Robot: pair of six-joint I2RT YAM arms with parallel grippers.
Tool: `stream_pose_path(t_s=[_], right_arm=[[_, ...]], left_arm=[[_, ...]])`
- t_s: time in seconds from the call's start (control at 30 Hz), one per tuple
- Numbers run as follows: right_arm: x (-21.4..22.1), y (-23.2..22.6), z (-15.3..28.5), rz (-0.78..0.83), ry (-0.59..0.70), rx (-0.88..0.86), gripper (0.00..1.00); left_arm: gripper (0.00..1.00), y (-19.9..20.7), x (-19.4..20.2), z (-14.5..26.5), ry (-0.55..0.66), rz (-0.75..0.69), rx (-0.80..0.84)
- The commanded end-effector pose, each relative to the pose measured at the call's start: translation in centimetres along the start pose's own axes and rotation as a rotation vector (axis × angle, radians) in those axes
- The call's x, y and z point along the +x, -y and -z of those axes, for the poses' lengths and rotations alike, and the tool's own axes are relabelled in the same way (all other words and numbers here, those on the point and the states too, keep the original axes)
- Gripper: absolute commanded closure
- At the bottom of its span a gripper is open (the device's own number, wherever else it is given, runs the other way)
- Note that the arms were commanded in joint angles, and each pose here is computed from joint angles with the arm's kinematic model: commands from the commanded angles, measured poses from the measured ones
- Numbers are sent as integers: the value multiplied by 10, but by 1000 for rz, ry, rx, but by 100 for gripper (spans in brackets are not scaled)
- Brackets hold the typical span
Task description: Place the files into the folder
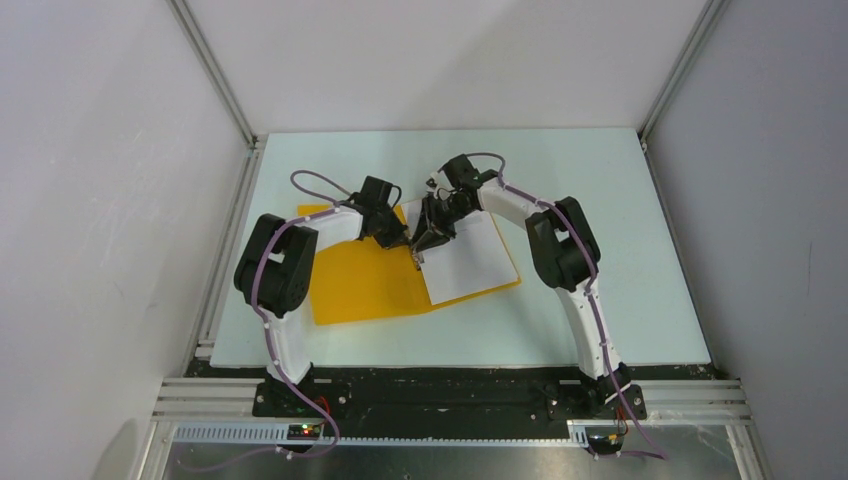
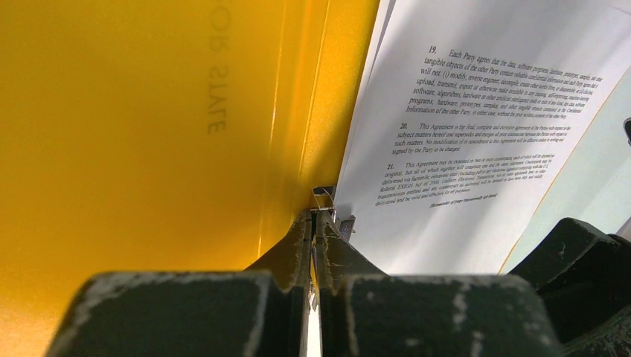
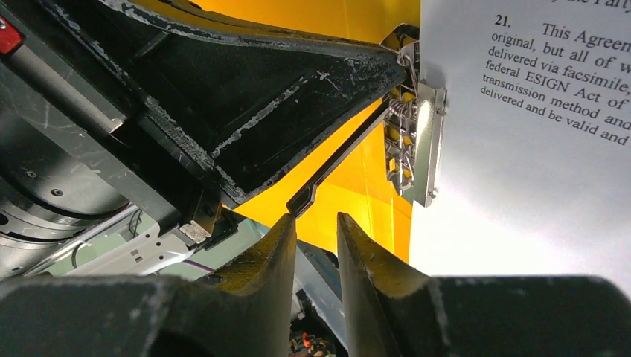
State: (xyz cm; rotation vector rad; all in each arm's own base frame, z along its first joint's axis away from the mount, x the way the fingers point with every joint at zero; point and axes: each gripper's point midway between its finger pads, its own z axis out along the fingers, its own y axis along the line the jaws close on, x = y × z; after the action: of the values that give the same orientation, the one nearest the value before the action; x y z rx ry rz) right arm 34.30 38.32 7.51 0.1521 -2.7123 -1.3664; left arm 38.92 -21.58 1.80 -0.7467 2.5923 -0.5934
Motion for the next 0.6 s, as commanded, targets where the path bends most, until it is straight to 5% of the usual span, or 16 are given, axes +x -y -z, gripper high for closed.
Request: stream_pose_path(t_s=[0.0,0.57], right_arm=[[-8,-8,-2,26,20,-5,70],[-20,-16,-1,22,34,-35,70]], left_arm=[[96,-17,20,-7,-48,8,-59],[97,-18,21,-7,-47,-1,-62]])
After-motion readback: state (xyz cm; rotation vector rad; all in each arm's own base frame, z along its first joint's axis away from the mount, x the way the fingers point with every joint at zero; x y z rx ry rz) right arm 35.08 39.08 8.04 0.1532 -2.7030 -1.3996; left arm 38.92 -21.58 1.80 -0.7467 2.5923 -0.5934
